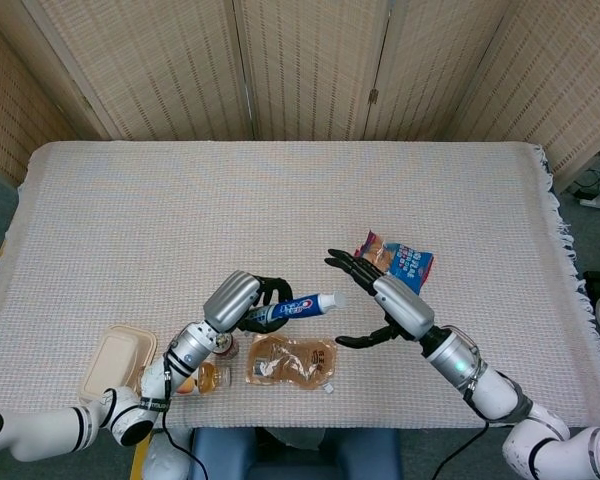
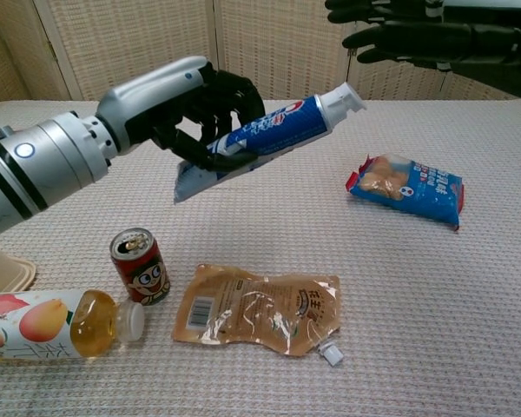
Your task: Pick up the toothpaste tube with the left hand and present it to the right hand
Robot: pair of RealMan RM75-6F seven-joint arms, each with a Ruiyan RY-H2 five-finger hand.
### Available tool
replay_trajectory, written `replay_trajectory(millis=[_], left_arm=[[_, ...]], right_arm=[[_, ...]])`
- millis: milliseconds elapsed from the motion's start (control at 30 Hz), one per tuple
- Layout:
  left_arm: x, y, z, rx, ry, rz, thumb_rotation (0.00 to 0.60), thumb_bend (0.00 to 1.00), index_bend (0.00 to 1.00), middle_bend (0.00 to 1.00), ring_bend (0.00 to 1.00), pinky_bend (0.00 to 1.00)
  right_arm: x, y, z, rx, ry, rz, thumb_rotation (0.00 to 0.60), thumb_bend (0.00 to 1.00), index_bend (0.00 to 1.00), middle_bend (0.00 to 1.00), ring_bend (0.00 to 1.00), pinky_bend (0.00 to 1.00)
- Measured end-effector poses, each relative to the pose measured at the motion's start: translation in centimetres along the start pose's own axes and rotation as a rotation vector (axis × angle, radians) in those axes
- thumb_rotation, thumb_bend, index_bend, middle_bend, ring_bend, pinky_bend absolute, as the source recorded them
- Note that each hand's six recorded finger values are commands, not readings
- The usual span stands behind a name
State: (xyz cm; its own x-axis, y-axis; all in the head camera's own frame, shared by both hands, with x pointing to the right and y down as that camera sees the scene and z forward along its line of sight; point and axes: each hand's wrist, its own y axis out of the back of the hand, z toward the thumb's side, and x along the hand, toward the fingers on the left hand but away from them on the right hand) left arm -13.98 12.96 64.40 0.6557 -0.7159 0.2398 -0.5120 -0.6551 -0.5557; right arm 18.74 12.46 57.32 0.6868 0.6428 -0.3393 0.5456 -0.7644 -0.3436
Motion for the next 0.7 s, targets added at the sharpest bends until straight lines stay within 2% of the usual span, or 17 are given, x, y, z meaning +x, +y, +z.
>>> replay_trajectory(millis=[133, 267, 700], left_arm=[[0.2, -0.2, 0.1, -0.011, 0.000, 0.006, 0.600, 0.76, 0.78, 0.80, 0.72, 0.71], [0.4, -0.3, 0.3, -0.032, -0.003, 0.014, 0.600, 0.76, 0.78, 0.80, 0.72, 0.70], [0.5, 0.0, 0.7, -0.052, -0.020, 0.036, 0.600, 0.76, 0.78, 0.80, 0.72, 0.70]], right_arm=[[-0.8, -0.4, 0.7, -0.099, 0.034, 0.016, 0.187, 0.13, 0.00, 0.00, 0.00, 0.00], [-1.8, -0.9, 1.2, -0.177, 0.069, 0.028, 0.181, 0.13, 0.00, 0.00, 0.00, 0.00], [-3.5, -1.5, 1.3, -0.272, 0.105, 0.019, 0.179, 0.13, 0.00, 0.00, 0.00, 0.00]])
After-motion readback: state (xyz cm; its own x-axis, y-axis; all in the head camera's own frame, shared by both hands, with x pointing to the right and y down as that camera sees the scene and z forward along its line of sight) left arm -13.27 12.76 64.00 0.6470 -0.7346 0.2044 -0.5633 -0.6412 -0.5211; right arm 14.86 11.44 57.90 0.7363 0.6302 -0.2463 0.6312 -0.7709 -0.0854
